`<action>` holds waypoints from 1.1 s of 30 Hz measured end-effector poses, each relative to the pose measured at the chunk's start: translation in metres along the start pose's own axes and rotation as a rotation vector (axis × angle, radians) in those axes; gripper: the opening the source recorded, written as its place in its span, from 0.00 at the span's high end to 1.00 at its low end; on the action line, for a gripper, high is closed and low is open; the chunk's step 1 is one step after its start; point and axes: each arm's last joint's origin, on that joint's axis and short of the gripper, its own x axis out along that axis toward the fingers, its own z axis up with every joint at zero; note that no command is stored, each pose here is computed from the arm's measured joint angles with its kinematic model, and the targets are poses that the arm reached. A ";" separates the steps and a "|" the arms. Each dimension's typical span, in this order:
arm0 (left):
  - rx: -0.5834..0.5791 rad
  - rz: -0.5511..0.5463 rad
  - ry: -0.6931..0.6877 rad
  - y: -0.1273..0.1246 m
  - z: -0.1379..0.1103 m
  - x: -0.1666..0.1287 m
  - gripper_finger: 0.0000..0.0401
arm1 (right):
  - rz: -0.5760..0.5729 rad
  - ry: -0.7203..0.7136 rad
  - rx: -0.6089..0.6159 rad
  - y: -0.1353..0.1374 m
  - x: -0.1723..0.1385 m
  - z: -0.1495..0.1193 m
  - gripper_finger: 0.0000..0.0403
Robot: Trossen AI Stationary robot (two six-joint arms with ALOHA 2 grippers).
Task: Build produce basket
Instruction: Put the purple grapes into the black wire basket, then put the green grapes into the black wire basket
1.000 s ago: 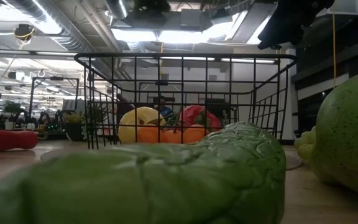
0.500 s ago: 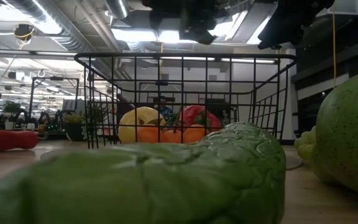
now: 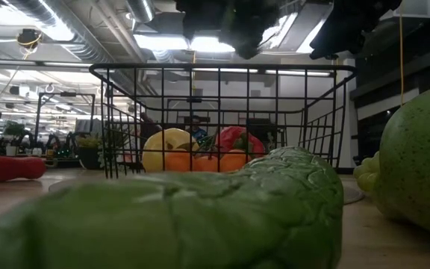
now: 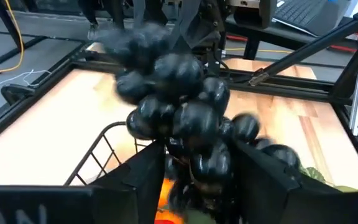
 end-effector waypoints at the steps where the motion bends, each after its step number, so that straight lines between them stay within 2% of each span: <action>1: -0.011 0.000 0.002 0.000 0.000 0.000 0.55 | 0.000 0.000 0.000 0.000 0.000 0.000 0.57; 6: -0.073 -0.049 0.020 -0.001 -0.001 0.000 0.55 | 0.000 0.000 0.000 0.000 0.000 0.000 0.57; 16: -0.073 -0.045 0.017 -0.002 -0.001 -0.001 0.55 | 0.000 0.000 0.000 0.000 0.000 0.000 0.57; 20: -0.062 -0.048 0.063 -0.003 0.001 -0.010 0.55 | 0.000 0.001 -0.001 0.000 0.000 0.000 0.57; 22: -0.060 -0.037 0.164 -0.002 -0.005 -0.021 0.55 | -0.001 0.004 0.002 0.000 0.000 0.000 0.57; 26: -0.120 0.009 0.280 0.004 -0.001 -0.053 0.55 | -0.004 0.012 0.021 -0.001 0.000 -0.001 0.57; 33: -0.217 0.183 0.376 0.018 0.004 -0.114 0.55 | -0.012 0.028 0.018 -0.001 0.000 -0.003 0.57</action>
